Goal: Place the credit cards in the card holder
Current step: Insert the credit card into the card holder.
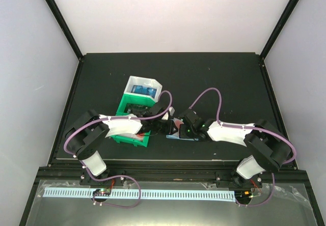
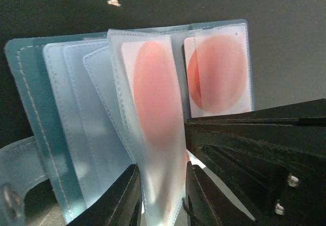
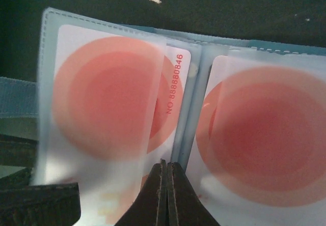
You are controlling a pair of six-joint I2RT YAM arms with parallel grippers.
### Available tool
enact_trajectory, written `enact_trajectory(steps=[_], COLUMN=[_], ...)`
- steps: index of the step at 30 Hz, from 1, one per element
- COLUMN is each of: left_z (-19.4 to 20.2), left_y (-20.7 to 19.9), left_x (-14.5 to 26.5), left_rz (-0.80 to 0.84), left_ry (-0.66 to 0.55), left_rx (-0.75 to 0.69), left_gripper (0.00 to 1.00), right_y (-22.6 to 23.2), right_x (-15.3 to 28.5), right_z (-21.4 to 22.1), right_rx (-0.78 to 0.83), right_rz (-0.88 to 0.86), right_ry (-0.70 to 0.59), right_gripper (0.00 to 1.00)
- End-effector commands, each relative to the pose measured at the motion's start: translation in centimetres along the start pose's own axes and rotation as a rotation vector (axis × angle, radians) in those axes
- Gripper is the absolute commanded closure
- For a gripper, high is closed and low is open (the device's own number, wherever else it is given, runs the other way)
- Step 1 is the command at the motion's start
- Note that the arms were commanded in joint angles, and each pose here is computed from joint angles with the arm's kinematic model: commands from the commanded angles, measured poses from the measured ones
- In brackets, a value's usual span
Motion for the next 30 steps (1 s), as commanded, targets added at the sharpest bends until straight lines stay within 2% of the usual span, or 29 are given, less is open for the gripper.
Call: enact_trajectory(steps=[1,11,30], left_z=[-0.1,-0.4,-0.5], left_y=[-1.6,-1.9,-6.6], left_x=[0.3,-0.4,-1.6], left_rz=[0.106,0.113,0.297], left_ry=[0.022,0.038,0.131], left_rx=[-0.004,-0.014,-0.152], left_gripper=[0.74,0.75,0.55], right_y=[-0.3,-0.4,-4.3], right_x=[0.0,2.1,8.7], right_z=[0.6,-0.1,0.8], right_rx=[-0.003,-0.025,-0.165], right_rz=[0.003,-0.013,0.125], right_ry=[-0.011,-0.120,-0.393], right_gripper=[0.98,0.94,0.86])
Point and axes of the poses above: each gripper's point midway between its finger pads, its own x axis back along the fingers, its own y axis along the line the jaws close on, z = x × y, the point moved 8 cm from there along x, back along the fingers, and after that the axes turned 12 degrees about x, right-handed, at the moved point
